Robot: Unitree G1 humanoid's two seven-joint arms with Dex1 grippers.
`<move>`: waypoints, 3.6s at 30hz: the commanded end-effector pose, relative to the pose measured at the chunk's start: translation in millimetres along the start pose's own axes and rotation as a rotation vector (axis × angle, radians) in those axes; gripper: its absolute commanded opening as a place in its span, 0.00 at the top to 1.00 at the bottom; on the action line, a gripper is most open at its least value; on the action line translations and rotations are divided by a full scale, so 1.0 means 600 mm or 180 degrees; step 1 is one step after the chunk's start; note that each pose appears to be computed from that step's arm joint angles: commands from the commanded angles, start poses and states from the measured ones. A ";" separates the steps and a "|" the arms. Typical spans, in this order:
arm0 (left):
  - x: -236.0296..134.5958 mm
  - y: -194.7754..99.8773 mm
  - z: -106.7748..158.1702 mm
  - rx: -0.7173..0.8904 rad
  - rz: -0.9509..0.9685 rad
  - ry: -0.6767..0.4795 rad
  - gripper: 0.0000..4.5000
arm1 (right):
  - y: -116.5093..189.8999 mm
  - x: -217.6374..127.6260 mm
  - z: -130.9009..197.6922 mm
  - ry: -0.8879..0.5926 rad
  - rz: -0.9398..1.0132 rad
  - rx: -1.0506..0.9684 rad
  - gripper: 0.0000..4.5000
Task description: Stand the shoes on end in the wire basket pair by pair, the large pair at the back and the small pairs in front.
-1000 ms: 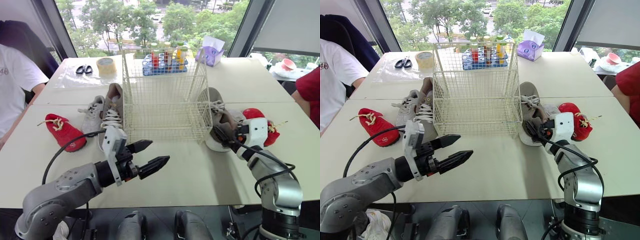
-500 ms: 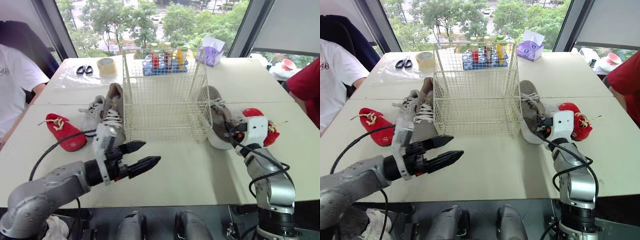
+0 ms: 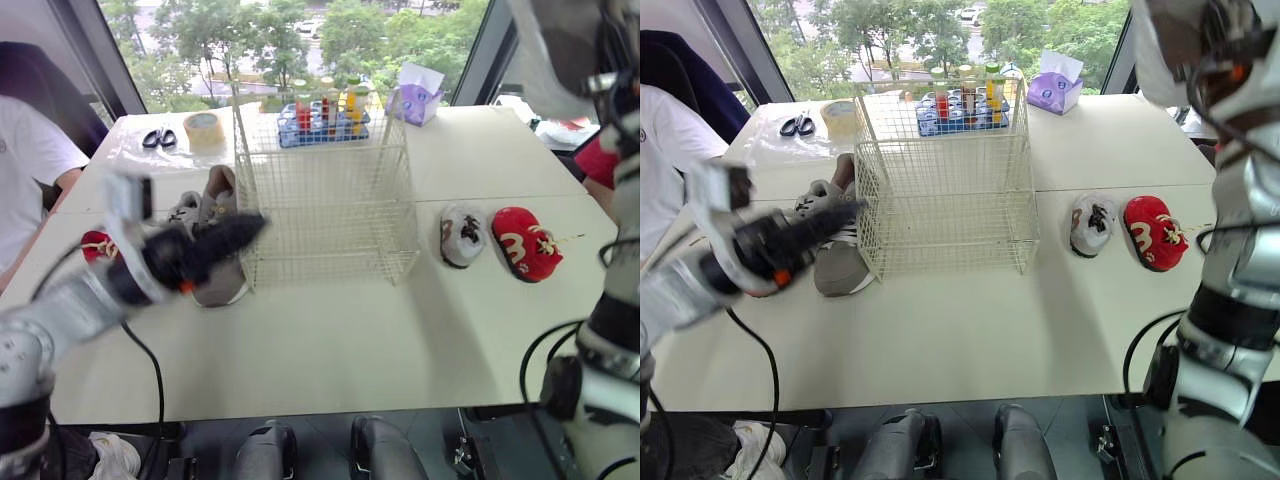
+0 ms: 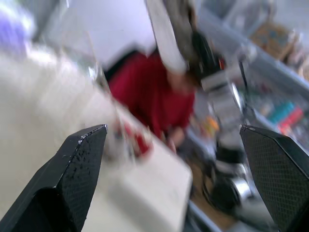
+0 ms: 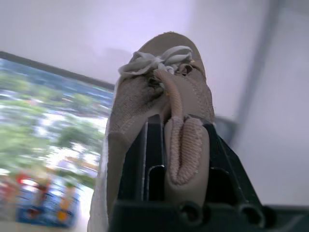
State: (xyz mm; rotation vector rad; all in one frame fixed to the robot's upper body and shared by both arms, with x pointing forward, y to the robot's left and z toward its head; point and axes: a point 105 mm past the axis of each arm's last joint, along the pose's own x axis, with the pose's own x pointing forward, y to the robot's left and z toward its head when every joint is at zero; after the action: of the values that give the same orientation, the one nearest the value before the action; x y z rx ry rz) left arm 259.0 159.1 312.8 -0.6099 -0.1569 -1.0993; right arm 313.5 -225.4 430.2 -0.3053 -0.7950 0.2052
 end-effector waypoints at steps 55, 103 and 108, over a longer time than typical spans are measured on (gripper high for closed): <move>-0.019 0.015 0.180 0.0295 -0.0126 -0.2144 0.86 | 0.172 -0.002 -0.043 -0.0227 0.1062 0.3491 0.01; 0.033 0.020 -0.023 0.0239 0.0482 -0.0900 0.00 | 0.233 0.050 0.037 -0.0993 0.1827 0.3770 0.62; 0.020 0.016 -0.036 0.0737 0.0999 -0.0682 0.00 | 0.137 0.083 0.076 -0.1343 0.1663 0.3259 0.62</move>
State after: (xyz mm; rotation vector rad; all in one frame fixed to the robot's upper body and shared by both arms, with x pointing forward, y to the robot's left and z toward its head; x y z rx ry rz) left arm 278.0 145.7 291.1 -0.5832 -0.3308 -0.7156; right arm 327.3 -112.0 437.8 0.6003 -0.7782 1.1317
